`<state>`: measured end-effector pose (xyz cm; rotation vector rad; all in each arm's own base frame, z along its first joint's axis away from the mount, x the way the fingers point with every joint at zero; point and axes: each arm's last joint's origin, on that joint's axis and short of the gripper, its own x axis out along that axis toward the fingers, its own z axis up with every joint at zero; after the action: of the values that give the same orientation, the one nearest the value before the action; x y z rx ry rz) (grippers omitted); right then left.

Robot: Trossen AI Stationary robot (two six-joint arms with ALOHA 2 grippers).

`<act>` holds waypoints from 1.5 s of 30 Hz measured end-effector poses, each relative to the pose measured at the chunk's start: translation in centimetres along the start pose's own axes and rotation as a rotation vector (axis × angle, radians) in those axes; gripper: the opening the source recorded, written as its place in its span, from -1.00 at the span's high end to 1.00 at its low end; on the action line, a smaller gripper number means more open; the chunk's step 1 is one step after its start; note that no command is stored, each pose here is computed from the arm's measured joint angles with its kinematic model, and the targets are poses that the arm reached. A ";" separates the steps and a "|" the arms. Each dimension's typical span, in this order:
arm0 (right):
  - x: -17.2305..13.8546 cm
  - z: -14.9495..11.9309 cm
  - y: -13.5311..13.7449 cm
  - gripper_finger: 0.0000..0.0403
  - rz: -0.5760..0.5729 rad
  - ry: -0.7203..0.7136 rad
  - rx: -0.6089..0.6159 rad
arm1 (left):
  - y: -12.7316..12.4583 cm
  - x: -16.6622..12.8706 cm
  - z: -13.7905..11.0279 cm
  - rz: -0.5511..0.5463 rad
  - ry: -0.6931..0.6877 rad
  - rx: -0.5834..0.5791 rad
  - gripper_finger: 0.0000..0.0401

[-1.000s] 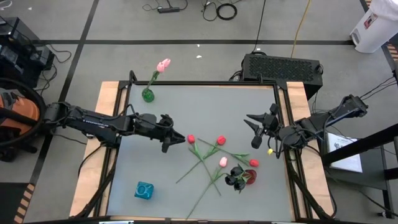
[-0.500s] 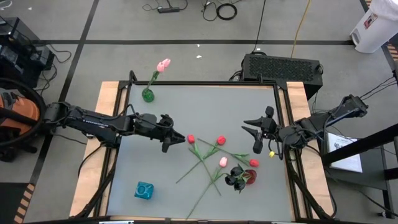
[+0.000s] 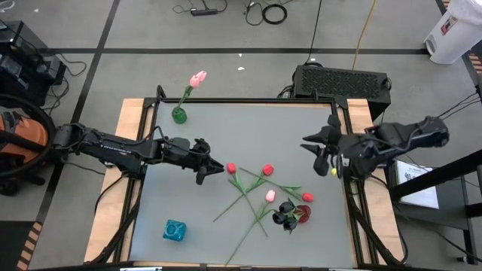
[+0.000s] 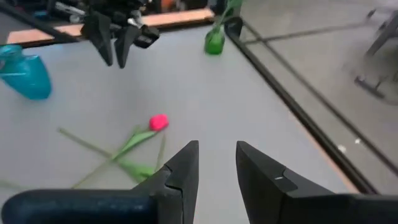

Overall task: Sort flowers into vase by color
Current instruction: Put the right red flower into the blue vase

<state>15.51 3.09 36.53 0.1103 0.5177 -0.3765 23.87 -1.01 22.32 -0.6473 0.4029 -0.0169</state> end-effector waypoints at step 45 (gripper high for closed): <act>18.1 -2.9 2.8 0.51 0.178 0.873 -0.218 | 0.0 0.0 0.0 -0.001 0.001 0.134 0.50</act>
<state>29.74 0.40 25.02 0.1060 1.3955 -0.0759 23.87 -1.02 22.32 -0.5149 0.3989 -0.0450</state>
